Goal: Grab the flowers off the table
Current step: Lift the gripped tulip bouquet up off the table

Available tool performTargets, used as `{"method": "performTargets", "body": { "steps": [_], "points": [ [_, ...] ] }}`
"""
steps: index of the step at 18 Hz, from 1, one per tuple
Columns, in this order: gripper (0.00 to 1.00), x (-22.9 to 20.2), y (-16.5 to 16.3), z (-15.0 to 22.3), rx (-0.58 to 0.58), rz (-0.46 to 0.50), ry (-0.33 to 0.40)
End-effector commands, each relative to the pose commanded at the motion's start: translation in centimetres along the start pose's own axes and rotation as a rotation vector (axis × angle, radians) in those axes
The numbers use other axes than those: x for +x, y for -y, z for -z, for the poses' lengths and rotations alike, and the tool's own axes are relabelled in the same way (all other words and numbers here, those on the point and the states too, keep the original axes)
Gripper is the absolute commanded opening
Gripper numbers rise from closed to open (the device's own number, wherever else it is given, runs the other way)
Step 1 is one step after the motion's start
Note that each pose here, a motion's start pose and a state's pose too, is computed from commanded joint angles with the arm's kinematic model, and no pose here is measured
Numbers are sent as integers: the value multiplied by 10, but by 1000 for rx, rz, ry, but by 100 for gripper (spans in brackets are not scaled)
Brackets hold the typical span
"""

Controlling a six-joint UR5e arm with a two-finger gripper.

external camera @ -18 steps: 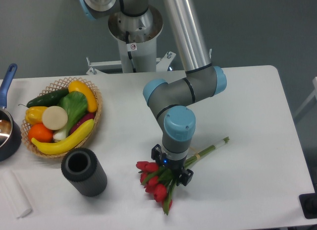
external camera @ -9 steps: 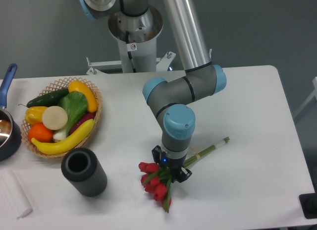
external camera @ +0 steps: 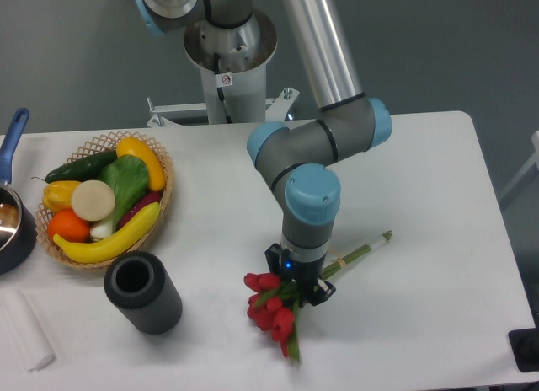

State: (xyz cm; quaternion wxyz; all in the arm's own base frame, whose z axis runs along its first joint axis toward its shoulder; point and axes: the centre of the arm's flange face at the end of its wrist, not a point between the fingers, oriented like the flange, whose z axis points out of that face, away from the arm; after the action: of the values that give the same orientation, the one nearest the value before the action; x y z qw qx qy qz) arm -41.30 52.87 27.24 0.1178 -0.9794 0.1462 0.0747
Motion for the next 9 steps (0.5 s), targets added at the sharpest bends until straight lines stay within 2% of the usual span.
{"method": "performTargets", "body": {
  "steps": [3, 9],
  "points": [
    [45, -5, 13, 40, 89, -2, 34],
    [45, -14, 9, 97, 290, 41, 39]
  ]
}}
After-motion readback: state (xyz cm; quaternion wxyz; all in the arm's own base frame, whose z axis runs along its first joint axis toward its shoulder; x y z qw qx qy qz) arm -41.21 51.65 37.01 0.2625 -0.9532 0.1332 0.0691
